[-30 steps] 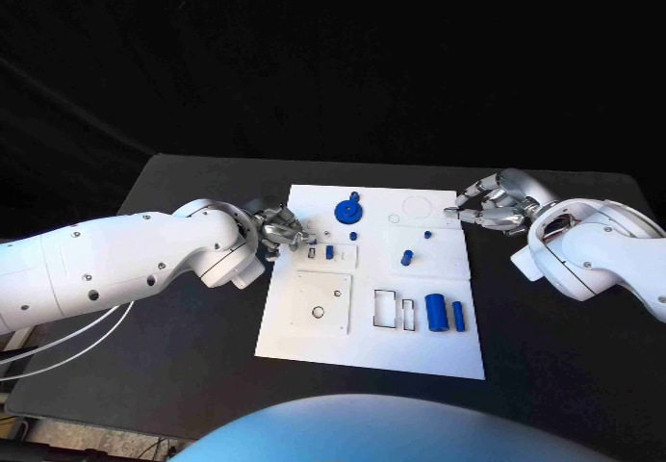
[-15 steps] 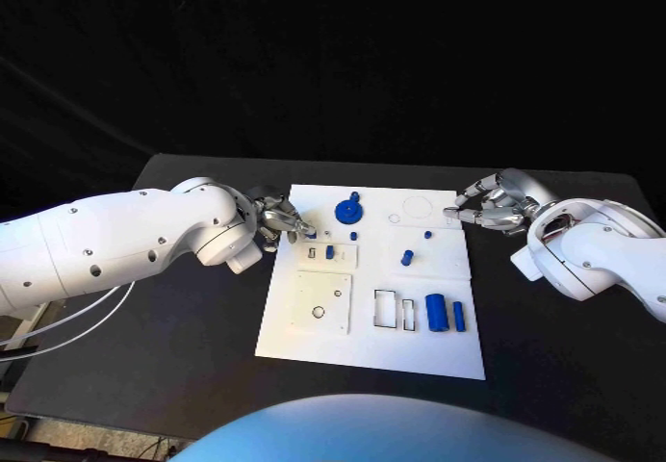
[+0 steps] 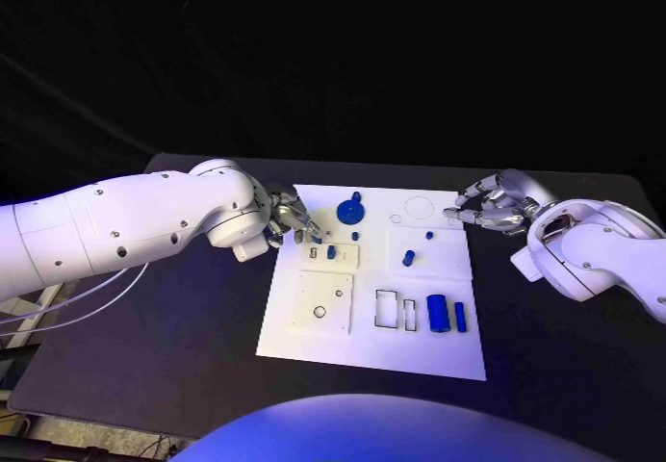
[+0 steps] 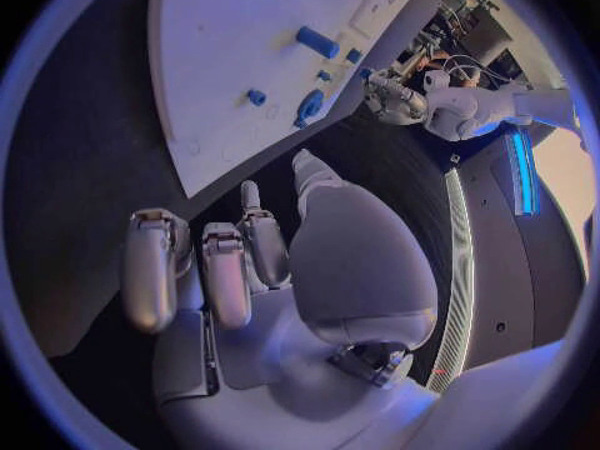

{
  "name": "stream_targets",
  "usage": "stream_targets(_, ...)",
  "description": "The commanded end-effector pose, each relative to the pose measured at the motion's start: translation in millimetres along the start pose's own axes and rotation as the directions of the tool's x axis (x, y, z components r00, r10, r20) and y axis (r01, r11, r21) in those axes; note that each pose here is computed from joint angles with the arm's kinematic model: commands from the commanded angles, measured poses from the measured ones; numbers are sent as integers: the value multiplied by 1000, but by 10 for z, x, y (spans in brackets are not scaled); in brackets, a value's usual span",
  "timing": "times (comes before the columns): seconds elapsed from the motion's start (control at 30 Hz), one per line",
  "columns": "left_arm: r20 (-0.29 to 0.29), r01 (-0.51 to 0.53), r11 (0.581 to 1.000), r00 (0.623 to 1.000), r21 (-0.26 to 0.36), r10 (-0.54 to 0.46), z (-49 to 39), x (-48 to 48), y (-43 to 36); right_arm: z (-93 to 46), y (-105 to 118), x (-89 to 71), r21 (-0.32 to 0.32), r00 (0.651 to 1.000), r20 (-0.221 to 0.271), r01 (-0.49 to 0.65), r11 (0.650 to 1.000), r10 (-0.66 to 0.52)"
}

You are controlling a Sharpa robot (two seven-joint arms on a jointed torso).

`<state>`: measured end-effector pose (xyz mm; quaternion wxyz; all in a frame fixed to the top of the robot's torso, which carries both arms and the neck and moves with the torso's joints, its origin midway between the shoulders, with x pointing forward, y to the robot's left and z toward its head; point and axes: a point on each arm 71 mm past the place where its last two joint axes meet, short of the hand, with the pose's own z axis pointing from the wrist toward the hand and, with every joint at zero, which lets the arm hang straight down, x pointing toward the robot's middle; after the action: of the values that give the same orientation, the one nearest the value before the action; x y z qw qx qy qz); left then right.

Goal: Assemble the parts on the task board

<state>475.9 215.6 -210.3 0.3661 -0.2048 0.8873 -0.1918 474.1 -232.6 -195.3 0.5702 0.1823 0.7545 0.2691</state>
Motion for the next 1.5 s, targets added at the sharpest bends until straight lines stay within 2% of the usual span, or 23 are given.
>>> stream_targets(0.03, -23, -124, 992, 992, -33, 123, 12, 31, -11, 2, 10, 16, -8, 1000, -12, 8, 1000, -8)
stream_targets(0.53, 9, -201, 979, 980, -26, 201, 37, 77, -66, 5, 13, 23, -9, 1000, -13, 8, 1000, -8)
stream_targets(0.87, -8, -224, 974, 975, -17, 224, 44, 96, -77, 6, 15, 28, -9, 1000, -15, 8, 1000, -8)
stream_targets(1.5, -37, -244, 969, 969, -26, 243, 70, 109, -48, 6, 16, 31, -9, 1000, -15, 8, 1000, -8)
